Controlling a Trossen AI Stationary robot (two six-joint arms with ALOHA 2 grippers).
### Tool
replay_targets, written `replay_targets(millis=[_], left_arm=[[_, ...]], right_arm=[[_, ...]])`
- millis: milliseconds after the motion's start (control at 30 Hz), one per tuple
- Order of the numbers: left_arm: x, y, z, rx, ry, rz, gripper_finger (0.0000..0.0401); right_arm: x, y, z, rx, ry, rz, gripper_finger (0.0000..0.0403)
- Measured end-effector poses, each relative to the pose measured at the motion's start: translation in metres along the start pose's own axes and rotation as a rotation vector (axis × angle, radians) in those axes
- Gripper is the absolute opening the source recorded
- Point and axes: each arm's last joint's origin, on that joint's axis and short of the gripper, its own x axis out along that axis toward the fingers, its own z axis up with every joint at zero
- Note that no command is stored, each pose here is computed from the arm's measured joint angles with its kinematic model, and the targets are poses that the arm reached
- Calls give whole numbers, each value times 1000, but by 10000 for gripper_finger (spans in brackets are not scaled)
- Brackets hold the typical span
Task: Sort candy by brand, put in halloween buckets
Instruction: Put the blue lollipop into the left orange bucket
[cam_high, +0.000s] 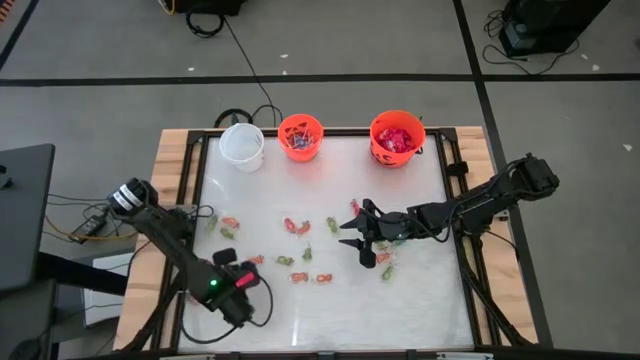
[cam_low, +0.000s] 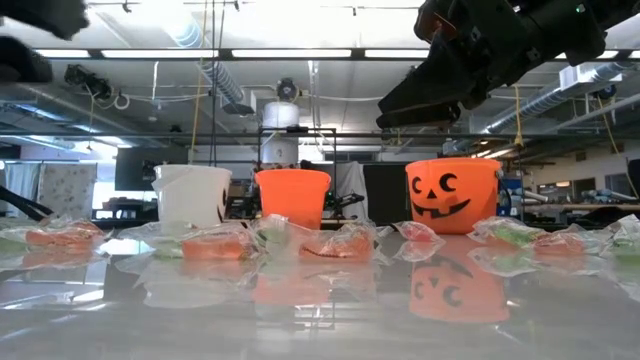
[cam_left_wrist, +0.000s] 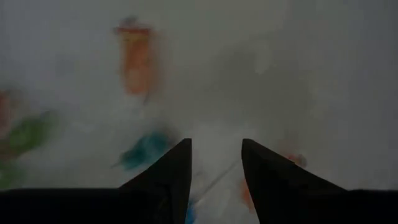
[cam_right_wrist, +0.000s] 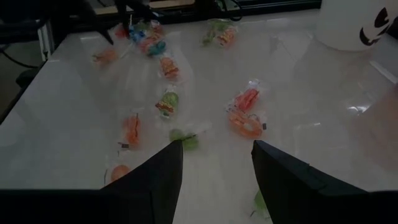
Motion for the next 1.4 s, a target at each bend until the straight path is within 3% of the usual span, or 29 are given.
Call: replay_targets(millis=[133, 333, 533, 733, 1167, 1400], left_arm=[[-10, 2, -6, -91, 76, 39, 147], [-2, -4, -37, -145, 206, 35, 147], [11, -3, -64, -145, 242, 74, 147], [33, -2, -80, -116, 261, 28, 147], [37, 6, -83, -89, 288, 28, 147], [35, 3, -63, -108, 178, -1, 147]], right_arm=[[0, 1, 0, -1, 1, 3, 205], [-1, 2, -1, -8, 6, 11, 205], [-1, 3, -1, -9, 4, 16, 205], [-1, 3, -1, -9, 2, 16, 205], [-1, 2, -1, -10, 1, 7, 205], [-1, 2, 0, -11, -1, 5, 205]])
